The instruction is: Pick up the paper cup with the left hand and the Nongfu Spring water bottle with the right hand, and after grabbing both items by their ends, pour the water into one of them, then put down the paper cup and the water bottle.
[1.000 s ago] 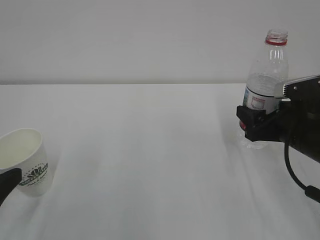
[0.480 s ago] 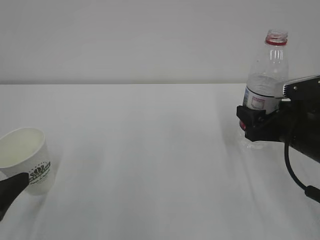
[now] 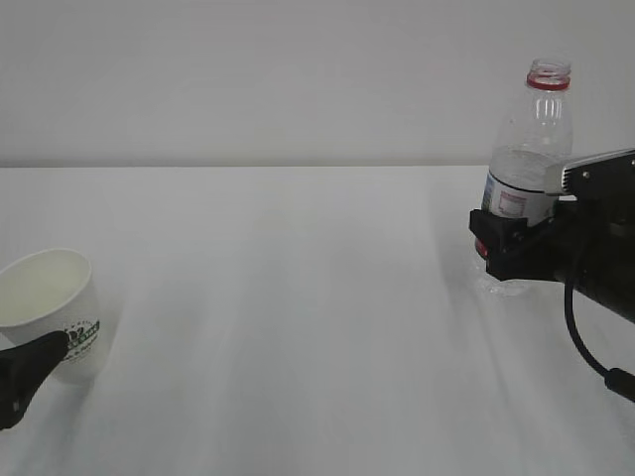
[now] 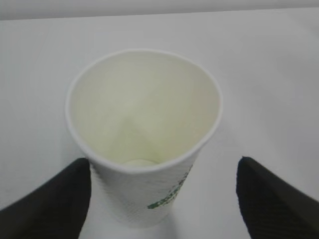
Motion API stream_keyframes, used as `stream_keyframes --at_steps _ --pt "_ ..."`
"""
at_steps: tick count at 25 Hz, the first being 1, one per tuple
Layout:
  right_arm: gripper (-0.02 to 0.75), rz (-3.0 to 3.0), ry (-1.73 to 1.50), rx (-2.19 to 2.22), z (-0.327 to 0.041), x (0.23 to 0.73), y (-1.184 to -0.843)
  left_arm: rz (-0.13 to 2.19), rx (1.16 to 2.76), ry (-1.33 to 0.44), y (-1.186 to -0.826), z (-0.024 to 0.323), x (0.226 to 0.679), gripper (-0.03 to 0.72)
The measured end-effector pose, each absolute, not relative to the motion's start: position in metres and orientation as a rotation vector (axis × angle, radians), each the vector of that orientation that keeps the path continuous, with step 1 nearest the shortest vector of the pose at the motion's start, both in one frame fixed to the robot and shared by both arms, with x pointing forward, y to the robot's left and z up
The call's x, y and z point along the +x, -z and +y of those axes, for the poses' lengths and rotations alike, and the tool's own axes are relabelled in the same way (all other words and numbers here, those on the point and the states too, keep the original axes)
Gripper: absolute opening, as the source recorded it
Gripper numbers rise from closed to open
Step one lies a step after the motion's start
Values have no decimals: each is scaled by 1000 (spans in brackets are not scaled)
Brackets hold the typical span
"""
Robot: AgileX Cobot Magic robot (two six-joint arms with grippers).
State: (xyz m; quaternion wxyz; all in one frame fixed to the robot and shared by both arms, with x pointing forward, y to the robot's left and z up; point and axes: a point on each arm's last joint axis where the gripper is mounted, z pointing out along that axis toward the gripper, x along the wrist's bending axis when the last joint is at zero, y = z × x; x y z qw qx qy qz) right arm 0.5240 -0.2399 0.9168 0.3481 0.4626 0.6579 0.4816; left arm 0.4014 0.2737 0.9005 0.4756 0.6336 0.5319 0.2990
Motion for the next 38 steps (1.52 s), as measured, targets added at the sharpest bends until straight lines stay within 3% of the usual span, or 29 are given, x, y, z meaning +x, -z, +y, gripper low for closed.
stream_keyframes --at_steps 11,38 --pt "521 1707 -1247 1200 -240 524 -917 1394 1688 -620 -865 273 402 675" --pt "521 1707 -1247 1200 -240 524 -917 1258 1664 -704 -869 269 446 675"
